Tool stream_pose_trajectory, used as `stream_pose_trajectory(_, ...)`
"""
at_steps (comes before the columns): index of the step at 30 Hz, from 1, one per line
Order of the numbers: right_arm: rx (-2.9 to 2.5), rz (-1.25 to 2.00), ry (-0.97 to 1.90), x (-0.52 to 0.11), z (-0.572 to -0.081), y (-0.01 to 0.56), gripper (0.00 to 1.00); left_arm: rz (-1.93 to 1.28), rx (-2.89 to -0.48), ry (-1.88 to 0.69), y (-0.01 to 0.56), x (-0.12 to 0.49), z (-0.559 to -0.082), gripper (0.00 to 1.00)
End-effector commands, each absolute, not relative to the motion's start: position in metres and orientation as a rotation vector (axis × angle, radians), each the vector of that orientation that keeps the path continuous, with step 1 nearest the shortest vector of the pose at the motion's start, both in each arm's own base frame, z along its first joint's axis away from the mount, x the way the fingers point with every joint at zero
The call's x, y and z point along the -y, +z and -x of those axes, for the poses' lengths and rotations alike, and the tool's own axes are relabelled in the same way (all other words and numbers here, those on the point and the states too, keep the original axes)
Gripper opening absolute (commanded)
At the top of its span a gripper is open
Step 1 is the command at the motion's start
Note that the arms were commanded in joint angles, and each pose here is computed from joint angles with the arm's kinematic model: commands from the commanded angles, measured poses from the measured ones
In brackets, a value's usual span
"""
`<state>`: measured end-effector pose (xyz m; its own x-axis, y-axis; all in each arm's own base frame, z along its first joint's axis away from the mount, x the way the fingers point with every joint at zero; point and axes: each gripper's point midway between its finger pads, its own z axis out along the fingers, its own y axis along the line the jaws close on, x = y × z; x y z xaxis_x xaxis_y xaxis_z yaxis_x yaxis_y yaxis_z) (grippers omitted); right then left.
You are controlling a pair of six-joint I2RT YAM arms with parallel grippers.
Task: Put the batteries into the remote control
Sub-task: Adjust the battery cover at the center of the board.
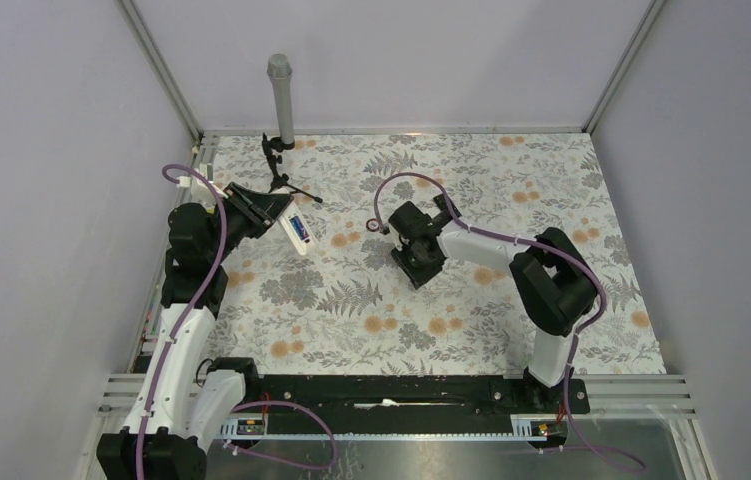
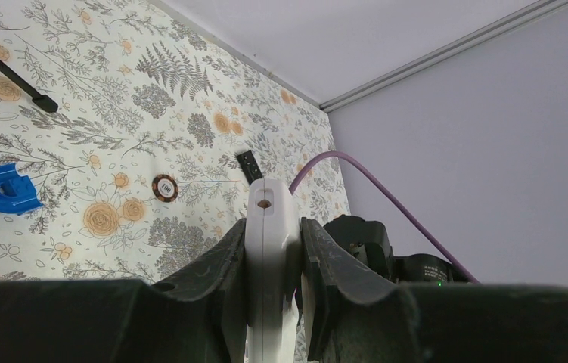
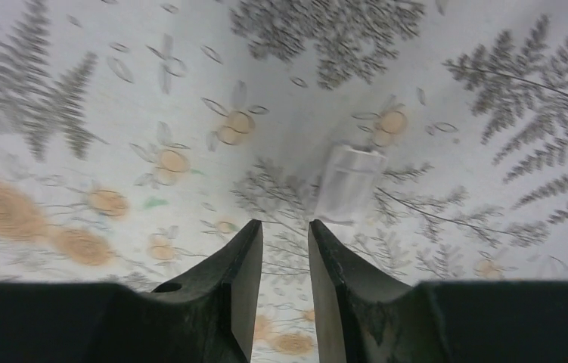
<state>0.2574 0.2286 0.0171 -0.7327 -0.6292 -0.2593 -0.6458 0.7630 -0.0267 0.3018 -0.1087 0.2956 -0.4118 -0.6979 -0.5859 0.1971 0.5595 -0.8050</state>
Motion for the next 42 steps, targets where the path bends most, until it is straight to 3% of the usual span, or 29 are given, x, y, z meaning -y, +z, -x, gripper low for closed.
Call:
stream_pose_trajectory(1, -2.819, 0.81, 0.421, -0.275, -0.241, 0.032, 0.37, 0.373, -1.641, -1.068, 0.322, 0.109, -0.301, 0.0)
stream_pose_trajectory(5, -2.749, 0.709, 0.504, -0.291, -0.251, 0.048, 0.38, 0.371, -1.641, -1.07, 0.323, 0.109, -0.299, 0.0)
stream_pose_trajectory(8, -2.648, 0.764, 0.343, -0.274, -0.27, 0.053, 0.39, 0.37, -1.643, -1.073, 0.323, 0.11, -0.298, 0.0)
stream_pose_trajectory(15, -2.472, 1.282, -0.152, -0.201, -0.28, 0.041, 0.42, 0.376, -1.644, -1.082, 0.322, 0.11, -0.296, 0.0)
stream_pose_trajectory(21, -2.434, 1.324, -0.347, -0.176, -0.288, 0.046, 0.42, 0.376, -1.645, -1.085, 0.322, 0.111, -0.295, 0.0)
stream_pose_trajectory(31, -2.502, 1.325, -0.359, -0.17, -0.278, 0.018, 0.39, 0.383, -1.648, -1.091, 0.321, 0.111, -0.295, 0.0)
stream_pose_trajectory(42, -2.497, 1.403, 0.096, -0.223, -0.246, 0.022, 0.38, 0.395, -1.646, -1.108, 0.318, 0.112, -0.296, 0.0)
